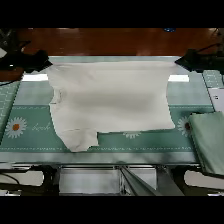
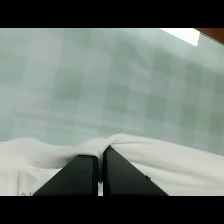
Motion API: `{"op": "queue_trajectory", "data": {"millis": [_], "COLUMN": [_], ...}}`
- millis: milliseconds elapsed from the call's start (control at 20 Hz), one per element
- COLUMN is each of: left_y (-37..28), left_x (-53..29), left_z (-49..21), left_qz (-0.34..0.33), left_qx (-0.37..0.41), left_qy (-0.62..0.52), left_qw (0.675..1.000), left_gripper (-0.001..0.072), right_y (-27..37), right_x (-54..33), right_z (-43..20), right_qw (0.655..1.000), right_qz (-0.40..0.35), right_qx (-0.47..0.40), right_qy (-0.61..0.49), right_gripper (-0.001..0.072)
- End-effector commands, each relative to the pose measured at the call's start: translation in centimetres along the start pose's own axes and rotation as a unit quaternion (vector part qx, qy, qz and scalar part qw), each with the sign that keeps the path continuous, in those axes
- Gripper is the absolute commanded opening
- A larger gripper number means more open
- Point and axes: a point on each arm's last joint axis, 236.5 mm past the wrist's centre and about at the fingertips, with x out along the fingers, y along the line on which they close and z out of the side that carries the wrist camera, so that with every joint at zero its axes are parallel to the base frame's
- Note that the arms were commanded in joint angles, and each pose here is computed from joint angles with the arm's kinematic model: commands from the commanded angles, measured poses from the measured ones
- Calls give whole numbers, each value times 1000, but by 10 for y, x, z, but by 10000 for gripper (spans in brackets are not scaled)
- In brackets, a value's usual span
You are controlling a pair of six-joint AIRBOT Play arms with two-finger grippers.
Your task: Fold the shirts.
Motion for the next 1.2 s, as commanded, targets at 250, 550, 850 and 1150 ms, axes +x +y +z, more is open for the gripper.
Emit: {"op": "queue_trajectory", "data": {"millis": [250, 550, 850, 1150], "left_y": [-13, 13, 40, 55], "left_x": [68, 10, 22, 16], "left_z": [-24, -74, -174, -183], "left_qz": [-59, -63, -35, -25], "left_qx": [-17, 34, 13, -1], "left_qy": [101, 232, 365, 381], "left_qw": [993, 970, 930, 924], "left_gripper": [19, 19, 19, 19], "right_y": [-45, -59, -86, -100], "right_x": [95, 54, 44, 40], "right_z": [9, -38, -106, -117], "right_qw": [995, 983, 956, 948], "right_qz": [15, 18, -40, -70], "right_qx": [87, 65, 53, 64], "right_qy": [49, 168, 287, 304], "right_gripper": [24, 23, 24, 24]}}
